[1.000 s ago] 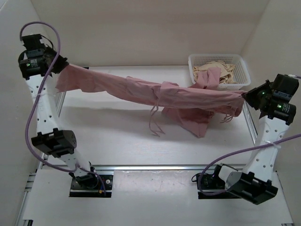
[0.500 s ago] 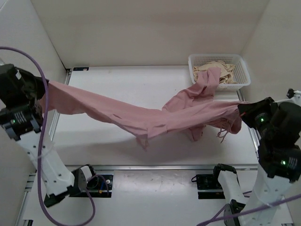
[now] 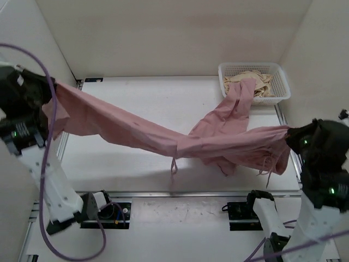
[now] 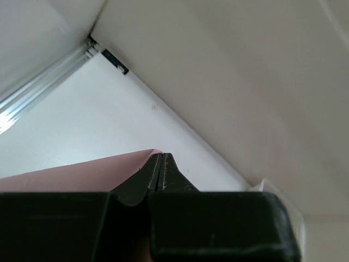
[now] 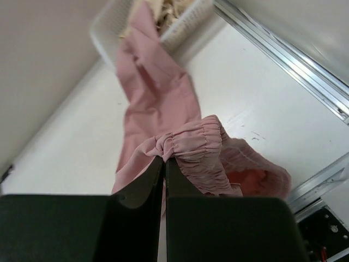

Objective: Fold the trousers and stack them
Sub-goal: Flatten the trousers out

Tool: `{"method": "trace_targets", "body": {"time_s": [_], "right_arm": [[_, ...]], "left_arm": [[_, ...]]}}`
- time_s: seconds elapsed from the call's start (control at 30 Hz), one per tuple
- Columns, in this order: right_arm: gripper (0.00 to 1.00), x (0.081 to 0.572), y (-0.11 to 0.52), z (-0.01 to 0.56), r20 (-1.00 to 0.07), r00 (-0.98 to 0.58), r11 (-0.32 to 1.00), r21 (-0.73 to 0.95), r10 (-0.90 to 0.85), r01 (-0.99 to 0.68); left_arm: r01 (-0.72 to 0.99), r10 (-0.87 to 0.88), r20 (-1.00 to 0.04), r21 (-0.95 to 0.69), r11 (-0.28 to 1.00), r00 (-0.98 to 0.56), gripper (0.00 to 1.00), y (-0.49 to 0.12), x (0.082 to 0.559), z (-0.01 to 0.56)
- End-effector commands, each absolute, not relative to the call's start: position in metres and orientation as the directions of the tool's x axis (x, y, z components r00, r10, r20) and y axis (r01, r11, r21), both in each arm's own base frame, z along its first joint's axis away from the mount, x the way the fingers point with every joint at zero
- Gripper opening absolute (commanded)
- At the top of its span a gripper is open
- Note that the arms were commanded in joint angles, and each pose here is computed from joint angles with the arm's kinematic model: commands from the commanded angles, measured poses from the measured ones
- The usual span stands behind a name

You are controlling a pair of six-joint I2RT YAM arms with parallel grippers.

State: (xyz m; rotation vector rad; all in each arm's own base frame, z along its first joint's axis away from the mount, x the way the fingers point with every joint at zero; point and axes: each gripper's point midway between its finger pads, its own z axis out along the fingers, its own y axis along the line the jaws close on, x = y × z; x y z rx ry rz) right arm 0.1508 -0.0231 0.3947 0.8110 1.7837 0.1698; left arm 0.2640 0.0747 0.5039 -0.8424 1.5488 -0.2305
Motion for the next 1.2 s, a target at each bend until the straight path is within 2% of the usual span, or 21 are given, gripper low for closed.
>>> {"method": "trace_targets", "body": {"time_s": [0.0, 0.23, 0.3, 0.33, 0.37, 0.4, 0.43, 0.47, 0.5, 0.6, 0.63, 0.67, 0.7, 0.8, 0.83, 0.87, 0.9, 0.97, 1.0, 1.07, 1.17], "right_arm": [[0.0, 0.206, -0.05, 0.383, -0.809, -0.121, 0.728, 0.438, 0.575, 0.527], [0.0, 0.326, -0.071, 0.339, -0.798, -0.247, 0.744, 0.333, 0.55, 0.579], [0.05, 0.364, -0.077, 0.312, -0.773, -0.335, 0.762, 0.277, 0.538, 0.585], [0.17, 0.375, -0.078, 0.317, -0.77, -0.342, 0.769, 0.283, 0.538, 0.572], [0.67, 0.387, -0.077, 0.298, -0.73, -0.408, 0.779, 0.267, 0.548, 0.567], [0.83, 0.389, -0.072, 0.295, -0.712, -0.432, 0.786, 0.276, 0.554, 0.554], [0.89, 0.384, -0.069, 0.291, -0.702, -0.444, 0.788, 0.278, 0.557, 0.549], [0.93, 0.38, -0.068, 0.29, -0.704, -0.433, 0.783, 0.288, 0.563, 0.551], [0.93, 0.374, -0.067, 0.286, -0.703, -0.434, 0.783, 0.287, 0.563, 0.551], [0.89, 0.341, -0.048, 0.263, -0.651, -0.47, 0.781, 0.333, 0.596, 0.529], [0.85, 0.328, -0.038, 0.264, -0.65, -0.47, 0.788, 0.365, 0.597, 0.496], [0.61, 0.313, -0.029, 0.231, -0.589, -0.52, 0.778, 0.369, 0.619, 0.508], [0.46, 0.303, -0.019, 0.216, -0.553, -0.551, 0.777, 0.381, 0.625, 0.5], [0.05, 0.259, 0.013, 0.173, -0.425, -0.622, 0.75, 0.452, 0.657, 0.483], [0.02, 0.247, 0.019, 0.161, -0.387, -0.636, 0.738, 0.461, 0.667, 0.493], [0.02, 0.229, 0.022, 0.139, -0.34, -0.659, 0.733, 0.437, 0.671, 0.521], [0.07, 0.222, 0.02, 0.138, -0.362, -0.639, 0.729, 0.434, 0.679, 0.529], [0.21, 0.21, 0.016, 0.127, -0.361, -0.625, 0.72, 0.412, 0.692, 0.559], [0.36, 0.208, 0.015, 0.124, -0.358, -0.619, 0.713, 0.41, 0.699, 0.568], [0.45, 0.213, 0.017, 0.122, -0.344, -0.629, 0.712, 0.431, 0.697, 0.554], [0.54, 0.234, 0.0, 0.117, -0.347, -0.63, 0.717, 0.407, 0.695, 0.566]], "left_arm": [[-0.358, -0.617, -0.775, -0.542, 0.76, -0.137, 0.1, 0.08, 0.355, 0.454], [-0.363, -0.53, -0.772, -0.41, 0.837, -0.35, 0.1, 0.054, 0.505, 0.369], [-0.292, -0.493, -0.798, -0.408, 0.865, -0.346, 0.1, 0.037, 0.532, 0.378], [-0.282, -0.489, -0.769, -0.403, 0.871, -0.412, 0.26, 0.033, 0.557, 0.341], [-0.258, -0.492, -0.743, -0.419, 0.871, -0.454, 0.55, 0.025, 0.559, 0.331], [-0.205, -0.491, -0.726, -0.451, 0.869, -0.482, 0.81, 0.013, 0.56, 0.33], [-0.186, -0.477, -0.717, -0.449, 0.874, -0.508, 1.0, 0.005, 0.556, 0.327], [-0.184, -0.469, -0.718, -0.442, 0.878, -0.514, 1.0, 0.004, 0.55, 0.327], [-0.184, -0.435, -0.692, -0.408, 0.894, -0.577, 1.0, -0.008, 0.544, 0.301], [-0.094, -0.367, -0.732, -0.386, 0.917, -0.574, 1.0, -0.038, 0.5, 0.33], [-0.047, -0.313, -0.722, -0.363, 0.93, -0.618, 0.92, -0.065, 0.472, 0.321], [-0.023, -0.288, -0.704, -0.36, 0.933, -0.65, 0.24, -0.081, 0.457, 0.312], [0.052, -0.237, -0.684, -0.373, 0.926, -0.69, 0.1, -0.12, 0.436, 0.305], [0.184, -0.137, -0.56, -0.479, 0.858, -0.817, 0.1, -0.205, 0.367, 0.255], [0.161, -0.112, -0.477, -0.495, 0.854, -0.872, 0.1, -0.219, 0.344, 0.218], [0.158, -0.101, -0.435, -0.52, 0.839, -0.895, 0.11, -0.237, 0.333, 0.202], [0.137, -0.079, -0.344, -0.56, 0.817, -0.936, 0.23, -0.262, 0.309, 0.187], [0.139, -0.011, -0.263, -0.543, 0.828, -0.965, 0.54, -0.287, 0.287, 0.157], [0.147, 0.004, -0.262, -0.529, 0.836, -0.965, 0.7, -0.298, 0.281, 0.151], [0.158, 0.04, -0.24, -0.495, 0.854, -0.97, 1.0, -0.325, 0.262, 0.137], [0.194, 0.081, -0.235, -0.506, 0.84, -0.969, 1.0, -0.365, 0.252, 0.135]]}}
